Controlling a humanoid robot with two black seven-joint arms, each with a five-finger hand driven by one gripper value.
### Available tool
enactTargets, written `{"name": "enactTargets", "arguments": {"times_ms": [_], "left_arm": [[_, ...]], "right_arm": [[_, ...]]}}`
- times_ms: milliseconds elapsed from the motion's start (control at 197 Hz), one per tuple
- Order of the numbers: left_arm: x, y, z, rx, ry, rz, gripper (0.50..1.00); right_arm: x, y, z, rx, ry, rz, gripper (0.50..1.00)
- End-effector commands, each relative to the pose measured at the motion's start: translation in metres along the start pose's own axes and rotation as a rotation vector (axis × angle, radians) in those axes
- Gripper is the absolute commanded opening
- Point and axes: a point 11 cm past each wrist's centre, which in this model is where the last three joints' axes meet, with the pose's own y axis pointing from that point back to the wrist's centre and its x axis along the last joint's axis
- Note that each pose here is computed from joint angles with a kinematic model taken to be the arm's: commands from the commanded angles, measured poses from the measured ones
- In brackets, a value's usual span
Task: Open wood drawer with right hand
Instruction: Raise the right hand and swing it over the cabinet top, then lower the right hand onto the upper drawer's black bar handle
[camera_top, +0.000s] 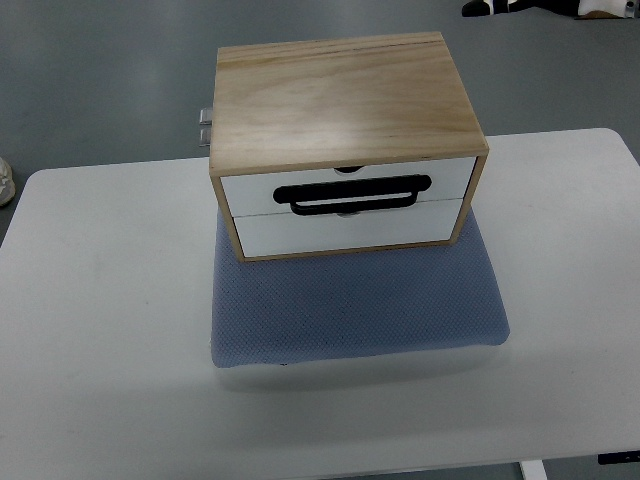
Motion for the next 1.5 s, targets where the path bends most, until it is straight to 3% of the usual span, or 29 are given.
{"name": "enactTargets", "arguments": {"times_ms": [0, 218, 680, 1497], "left_arm": [[0.0, 0.0, 0.0, 0.001, 0.0, 0.0, 1.0], [0.0, 0.0, 0.0, -0.001, 0.0, 0.0, 1.0], [0.0, 0.0, 0.0, -0.001, 0.0, 0.0, 1.0], [0.0, 0.0, 0.0, 0.001, 0.0, 0.0, 1.0]], "right_arm": [[-0.021, -0.005, -0.016, -0.032, 0.072, -0.092, 0.944], [-0.069, -0.018, -0.032, -0.145, 0.213, -0.263, 0.944], [-0.161, -0.027, -0.002, -0.363, 0.358, -0.54, 0.94], [-0.181, -0.046, 0.021, -0.509, 0.454, -0.485, 0.94]]}}
